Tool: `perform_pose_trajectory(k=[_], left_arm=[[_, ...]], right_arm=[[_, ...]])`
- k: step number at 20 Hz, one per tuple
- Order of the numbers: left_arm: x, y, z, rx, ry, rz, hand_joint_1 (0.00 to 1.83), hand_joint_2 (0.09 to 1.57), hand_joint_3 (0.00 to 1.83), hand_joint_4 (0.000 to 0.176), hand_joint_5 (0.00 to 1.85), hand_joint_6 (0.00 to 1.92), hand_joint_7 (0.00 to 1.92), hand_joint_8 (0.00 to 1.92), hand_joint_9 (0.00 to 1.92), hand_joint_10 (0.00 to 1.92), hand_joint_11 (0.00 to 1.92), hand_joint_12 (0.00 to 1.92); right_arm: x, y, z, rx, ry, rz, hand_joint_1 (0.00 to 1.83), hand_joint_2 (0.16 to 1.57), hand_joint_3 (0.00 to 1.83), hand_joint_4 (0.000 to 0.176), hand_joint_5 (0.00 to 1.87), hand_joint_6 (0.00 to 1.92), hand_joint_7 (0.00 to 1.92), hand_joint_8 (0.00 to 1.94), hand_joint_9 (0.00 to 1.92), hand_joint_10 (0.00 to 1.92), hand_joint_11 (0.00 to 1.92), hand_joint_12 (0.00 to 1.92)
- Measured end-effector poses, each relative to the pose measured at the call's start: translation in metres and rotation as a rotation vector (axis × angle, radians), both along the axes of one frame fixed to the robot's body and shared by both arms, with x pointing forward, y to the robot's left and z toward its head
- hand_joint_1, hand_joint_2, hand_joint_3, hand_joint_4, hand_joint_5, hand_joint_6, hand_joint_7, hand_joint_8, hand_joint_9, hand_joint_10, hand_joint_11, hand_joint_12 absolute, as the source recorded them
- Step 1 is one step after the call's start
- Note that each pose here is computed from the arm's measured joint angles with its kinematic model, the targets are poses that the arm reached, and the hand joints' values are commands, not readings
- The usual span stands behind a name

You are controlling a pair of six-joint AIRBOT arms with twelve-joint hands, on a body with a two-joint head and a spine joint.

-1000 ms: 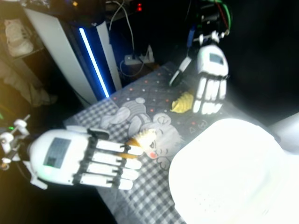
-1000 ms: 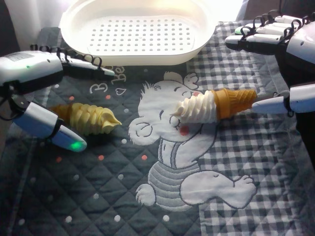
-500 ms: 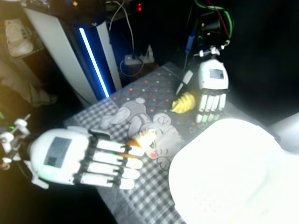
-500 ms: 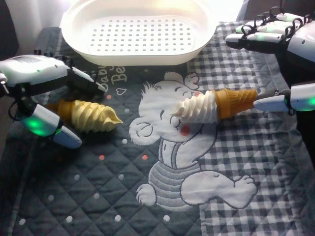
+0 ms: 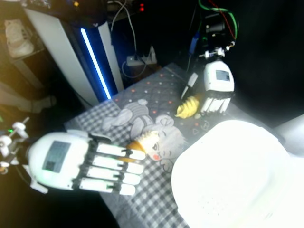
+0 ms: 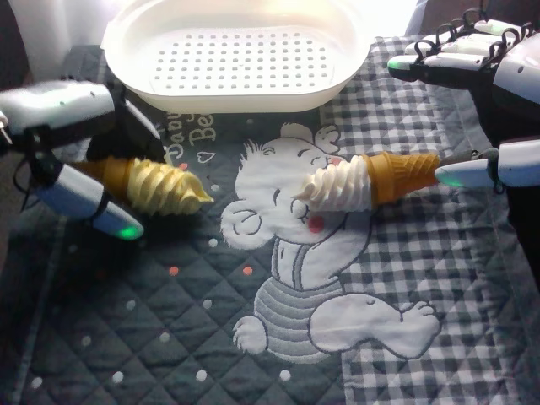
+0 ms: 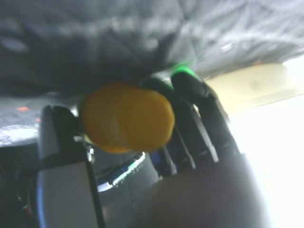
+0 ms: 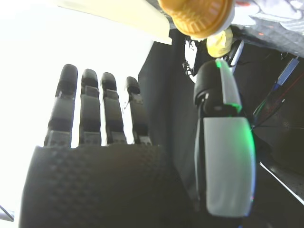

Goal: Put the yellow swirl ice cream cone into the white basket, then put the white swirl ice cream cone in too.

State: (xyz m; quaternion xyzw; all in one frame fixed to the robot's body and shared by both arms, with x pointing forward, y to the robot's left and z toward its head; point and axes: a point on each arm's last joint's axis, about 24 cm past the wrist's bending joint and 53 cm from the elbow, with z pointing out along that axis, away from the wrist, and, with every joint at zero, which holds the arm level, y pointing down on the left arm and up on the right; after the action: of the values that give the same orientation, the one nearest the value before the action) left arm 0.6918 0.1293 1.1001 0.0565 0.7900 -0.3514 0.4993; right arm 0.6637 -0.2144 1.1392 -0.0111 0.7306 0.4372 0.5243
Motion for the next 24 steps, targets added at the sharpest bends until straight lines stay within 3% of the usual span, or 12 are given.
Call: perform_pose_trajectory(k=[4, 6, 10, 12, 13, 14, 15, 18, 20, 21, 22, 24], left_arm=[[0.018, -0.003, 0.079, -0.153, -0.164, 0.004, 1.26, 1.06, 0.00, 0.000, 1.09, 0.71, 1.09, 0.92, 0.87, 0.92, 0.56, 1.53], [0.031, -0.003, 0.117, -0.218, -0.247, 0.014, 1.28, 1.08, 0.00, 0.000, 1.16, 0.44, 1.02, 1.18, 0.89, 1.26, 0.73, 1.66], [0.067, -0.004, 0.147, -0.268, -0.296, 0.072, 1.26, 1.04, 0.00, 0.000, 1.17, 0.54, 1.13, 0.88, 0.91, 0.98, 0.64, 1.59], [0.085, -0.007, 0.142, -0.240, -0.272, 0.102, 1.25, 1.05, 0.00, 0.022, 1.13, 0.70, 1.14, 0.77, 0.89, 0.74, 0.43, 1.51], [0.100, -0.007, 0.134, -0.215, -0.244, 0.132, 1.25, 1.05, 0.00, 0.000, 1.11, 0.84, 1.13, 0.66, 0.88, 0.44, 0.19, 1.46], [0.112, -0.008, 0.124, -0.194, -0.217, 0.157, 1.25, 1.05, 0.00, 0.000, 1.10, 0.88, 1.16, 0.60, 0.96, 0.25, 0.25, 1.35], [0.120, -0.008, 0.116, -0.173, -0.195, 0.177, 1.25, 1.06, 0.00, 0.016, 1.09, 0.87, 1.13, 0.69, 1.02, 0.21, 0.42, 1.30], [0.136, -0.016, 0.074, -0.091, -0.091, 0.220, 1.26, 1.04, 0.00, 0.000, 1.14, 0.58, 1.16, 0.83, 1.23, 0.28, 0.82, 1.31], [0.139, -0.025, 0.049, -0.047, -0.035, 0.229, 1.16, 1.05, 0.00, 0.000, 1.11, 0.74, 1.06, 0.25, 1.05, 0.42, 0.68, 1.37], [0.138, -0.028, 0.042, -0.035, -0.021, 0.228, 1.08, 0.99, 0.00, 0.000, 0.92, 0.27, 1.00, 0.10, 0.94, 0.36, 0.55, 1.31], [0.137, -0.028, 0.035, -0.027, -0.008, 0.229, 1.03, 0.96, 0.00, 0.000, 0.87, 0.08, 0.97, 0.04, 0.90, 0.28, 0.52, 1.22], [0.136, -0.026, 0.034, -0.020, -0.007, 0.230, 0.94, 0.94, 0.00, 0.000, 0.78, 0.00, 0.93, 0.00, 0.89, 0.23, 0.47, 1.25]], right_arm=[[0.000, 0.001, -0.001, 0.001, 0.001, 0.001, 0.74, 1.07, 0.00, 0.021, 0.25, 0.00, 0.22, 0.00, 0.21, 0.00, 0.04, 0.49], [0.001, 0.001, -0.003, -0.001, 0.001, 0.001, 0.72, 1.07, 0.00, 0.008, 0.26, 0.00, 0.25, 0.00, 0.25, 0.00, 0.17, 0.29], [0.003, 0.003, -0.006, 0.005, 0.003, 0.000, 0.73, 1.06, 0.00, 0.008, 0.27, 0.00, 0.25, 0.00, 0.26, 0.00, 0.20, 0.28], [0.004, 0.004, -0.007, 0.006, 0.005, 0.001, 0.75, 1.07, 0.00, 0.006, 0.27, 0.00, 0.24, 0.00, 0.25, 0.01, 0.19, 0.27], [0.004, 0.004, -0.007, 0.004, 0.003, 0.003, 0.74, 1.07, 0.00, 0.007, 0.27, 0.00, 0.24, 0.00, 0.24, 0.00, 0.18, 0.27], [0.004, 0.004, -0.007, 0.006, 0.002, 0.001, 0.73, 1.07, 0.00, 0.010, 0.27, 0.00, 0.25, 0.01, 0.25, 0.01, 0.18, 0.27], [0.004, 0.004, -0.006, 0.010, 0.000, 0.003, 0.73, 1.07, 0.00, 0.008, 0.27, 0.00, 0.26, 0.01, 0.27, 0.01, 0.20, 0.28], [0.006, 0.006, -0.008, 0.015, 0.000, 0.002, 0.78, 1.07, 0.00, 0.000, 0.30, 0.00, 0.31, 0.00, 0.30, 0.00, 0.23, 0.25], [0.004, 0.011, -0.011, 0.021, 0.003, 0.014, 0.78, 1.07, 0.00, 0.000, 0.31, 0.00, 0.31, 0.00, 0.31, 0.00, 0.27, 0.18], [0.004, 0.013, -0.012, 0.021, 0.002, 0.019, 0.81, 1.06, 0.00, 0.000, 0.31, 0.00, 0.31, 0.00, 0.32, 0.00, 0.28, 0.18], [0.004, 0.014, -0.010, 0.021, -0.003, 0.025, 0.84, 1.05, 0.00, 0.000, 0.31, 0.00, 0.31, 0.00, 0.29, 0.00, 0.25, 0.17], [0.005, 0.014, -0.006, 0.036, -0.010, 0.021, 0.82, 1.05, 0.00, 0.000, 0.32, 0.00, 0.32, 0.00, 0.29, 0.00, 0.24, 0.17]])
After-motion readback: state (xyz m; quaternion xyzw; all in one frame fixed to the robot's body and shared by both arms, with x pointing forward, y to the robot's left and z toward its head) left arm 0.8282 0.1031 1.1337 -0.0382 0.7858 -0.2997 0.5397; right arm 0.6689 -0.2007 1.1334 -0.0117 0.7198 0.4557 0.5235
